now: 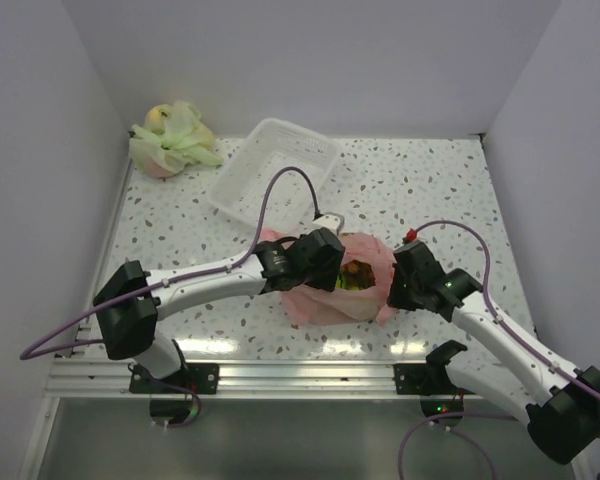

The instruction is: Untie the knot of the plastic bag and take out the fruit

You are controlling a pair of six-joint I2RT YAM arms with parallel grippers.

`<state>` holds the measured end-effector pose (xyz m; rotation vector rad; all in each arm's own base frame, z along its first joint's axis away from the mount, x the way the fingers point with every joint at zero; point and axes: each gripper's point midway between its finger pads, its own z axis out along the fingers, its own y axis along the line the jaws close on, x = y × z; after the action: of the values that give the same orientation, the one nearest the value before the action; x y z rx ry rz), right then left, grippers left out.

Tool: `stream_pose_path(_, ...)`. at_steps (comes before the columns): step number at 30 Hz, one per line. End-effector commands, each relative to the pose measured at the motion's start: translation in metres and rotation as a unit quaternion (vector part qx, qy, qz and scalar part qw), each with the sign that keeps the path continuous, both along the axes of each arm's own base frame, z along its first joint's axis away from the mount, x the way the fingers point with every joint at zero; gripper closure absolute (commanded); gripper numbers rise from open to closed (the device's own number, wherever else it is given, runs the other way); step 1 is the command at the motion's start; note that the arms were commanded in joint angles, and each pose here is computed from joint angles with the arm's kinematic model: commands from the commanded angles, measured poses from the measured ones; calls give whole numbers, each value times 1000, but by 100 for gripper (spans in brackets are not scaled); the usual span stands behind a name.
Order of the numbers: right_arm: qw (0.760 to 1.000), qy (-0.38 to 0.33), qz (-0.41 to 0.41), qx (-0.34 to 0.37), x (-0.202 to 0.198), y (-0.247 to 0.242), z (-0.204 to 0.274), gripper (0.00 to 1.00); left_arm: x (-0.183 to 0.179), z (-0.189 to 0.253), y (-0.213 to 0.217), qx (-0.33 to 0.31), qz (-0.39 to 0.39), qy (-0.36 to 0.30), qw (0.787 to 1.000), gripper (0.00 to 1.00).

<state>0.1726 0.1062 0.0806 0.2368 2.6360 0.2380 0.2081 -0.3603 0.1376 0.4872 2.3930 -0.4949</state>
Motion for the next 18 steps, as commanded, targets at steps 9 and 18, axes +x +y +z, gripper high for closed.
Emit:
stream_pose_path(9,992,-6,-108,62,-18,-7,-12,100,36,-43,132,-30,217,-33,975,25)
stream_pose_path(18,997,11,-64,49,-18,-1,-17,92,-14,-25,96,-116,7,-57,992,0)
